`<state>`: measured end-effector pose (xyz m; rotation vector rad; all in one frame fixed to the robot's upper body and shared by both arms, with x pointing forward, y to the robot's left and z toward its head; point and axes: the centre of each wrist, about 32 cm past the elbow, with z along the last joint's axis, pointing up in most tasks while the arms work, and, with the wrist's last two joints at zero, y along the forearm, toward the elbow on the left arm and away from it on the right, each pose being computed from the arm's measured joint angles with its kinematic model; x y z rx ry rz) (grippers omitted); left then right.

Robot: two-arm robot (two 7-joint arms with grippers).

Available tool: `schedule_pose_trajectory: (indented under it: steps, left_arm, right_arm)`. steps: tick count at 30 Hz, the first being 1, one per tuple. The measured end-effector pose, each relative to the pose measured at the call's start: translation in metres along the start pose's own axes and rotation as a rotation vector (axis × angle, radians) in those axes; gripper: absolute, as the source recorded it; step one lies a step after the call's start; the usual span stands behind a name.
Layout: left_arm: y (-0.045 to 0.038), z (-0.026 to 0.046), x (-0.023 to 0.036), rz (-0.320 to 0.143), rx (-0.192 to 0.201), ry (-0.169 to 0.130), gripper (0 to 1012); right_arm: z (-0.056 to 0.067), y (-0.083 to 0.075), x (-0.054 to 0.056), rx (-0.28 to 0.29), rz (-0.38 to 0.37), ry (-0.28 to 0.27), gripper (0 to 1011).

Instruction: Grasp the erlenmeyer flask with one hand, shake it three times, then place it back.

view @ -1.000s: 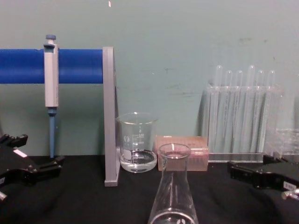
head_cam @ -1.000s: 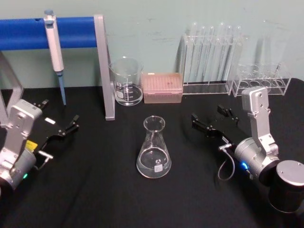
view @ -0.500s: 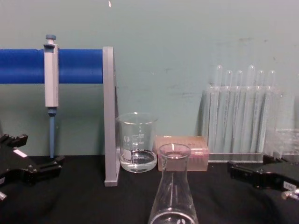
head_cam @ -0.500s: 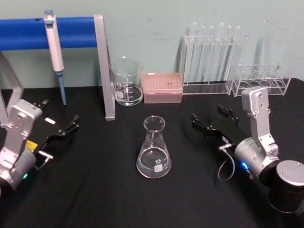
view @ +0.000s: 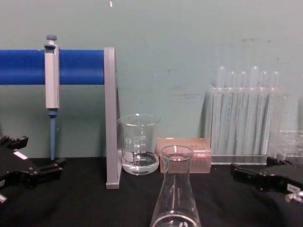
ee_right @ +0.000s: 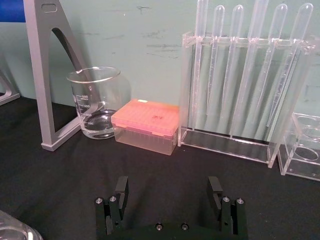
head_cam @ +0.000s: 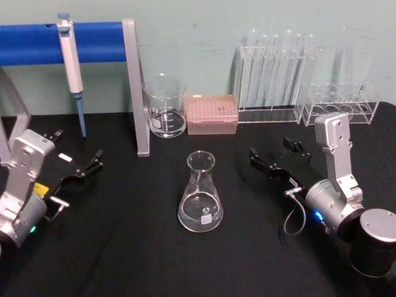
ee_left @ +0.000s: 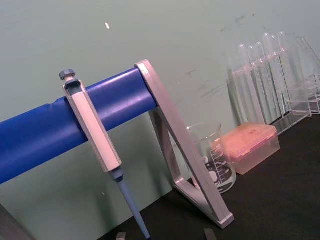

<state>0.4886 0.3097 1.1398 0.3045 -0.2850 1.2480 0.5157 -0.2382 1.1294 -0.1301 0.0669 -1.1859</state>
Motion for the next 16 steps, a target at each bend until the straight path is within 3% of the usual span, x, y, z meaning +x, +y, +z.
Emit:
schedule_pose_trajectory:
  steps: [16]
  left_arm:
    - [0.0000,0.0000,0.0000,0.000,0.000,0.000,1001]
  right_arm:
    - [0.0000,0.0000,0.0000,0.000,0.000,0.000,1000]
